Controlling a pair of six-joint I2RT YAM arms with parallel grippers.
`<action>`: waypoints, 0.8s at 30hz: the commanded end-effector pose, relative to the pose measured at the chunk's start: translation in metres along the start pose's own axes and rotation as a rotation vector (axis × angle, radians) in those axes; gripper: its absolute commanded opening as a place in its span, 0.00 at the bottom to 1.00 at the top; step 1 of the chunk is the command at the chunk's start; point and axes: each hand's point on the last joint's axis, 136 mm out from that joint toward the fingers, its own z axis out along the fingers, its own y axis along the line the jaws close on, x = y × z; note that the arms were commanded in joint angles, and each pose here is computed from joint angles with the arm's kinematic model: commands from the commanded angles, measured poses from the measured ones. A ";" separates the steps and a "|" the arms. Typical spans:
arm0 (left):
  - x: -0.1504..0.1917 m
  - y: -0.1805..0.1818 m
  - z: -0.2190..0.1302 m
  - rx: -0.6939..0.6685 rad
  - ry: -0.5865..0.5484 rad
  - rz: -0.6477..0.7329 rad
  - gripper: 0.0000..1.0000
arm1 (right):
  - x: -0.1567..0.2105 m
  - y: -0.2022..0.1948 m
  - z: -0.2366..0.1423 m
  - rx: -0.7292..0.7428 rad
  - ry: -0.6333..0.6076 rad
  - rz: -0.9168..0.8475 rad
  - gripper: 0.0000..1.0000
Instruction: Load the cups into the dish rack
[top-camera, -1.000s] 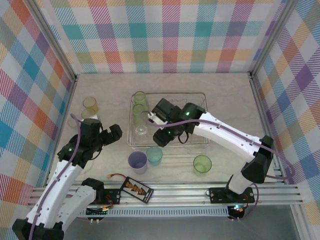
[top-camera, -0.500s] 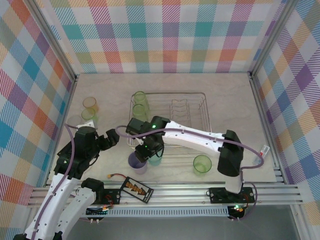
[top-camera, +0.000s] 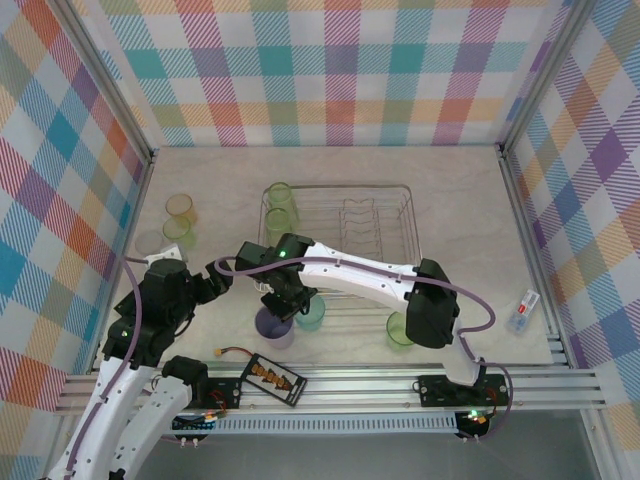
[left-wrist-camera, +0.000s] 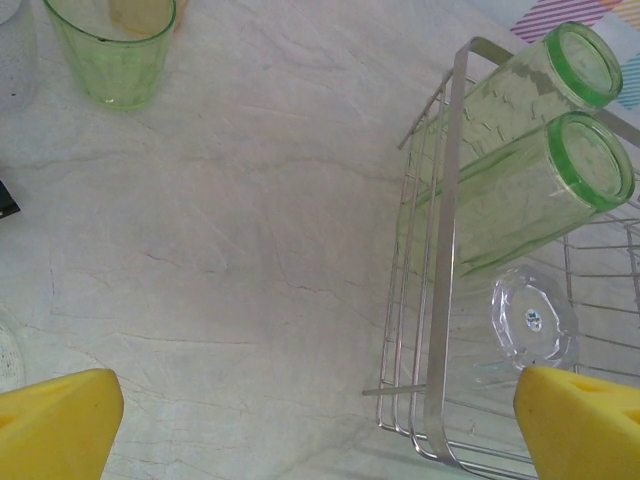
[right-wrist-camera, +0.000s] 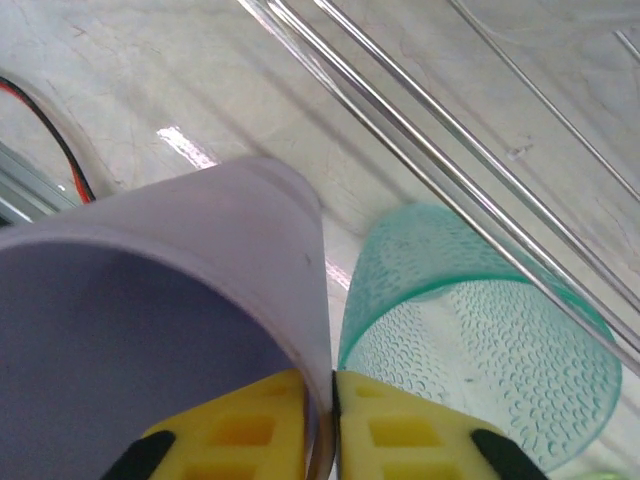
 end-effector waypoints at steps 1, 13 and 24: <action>0.003 0.006 0.003 -0.021 0.000 -0.031 1.00 | 0.012 -0.002 -0.009 0.046 0.036 -0.013 0.05; -0.019 -0.037 -0.036 0.230 -0.069 -0.058 1.00 | 0.003 -0.014 -0.114 -0.185 -0.172 -0.059 0.00; -0.057 -0.158 -0.101 0.860 -0.088 0.086 1.00 | -0.025 -0.096 -0.247 -0.730 -0.605 0.087 0.00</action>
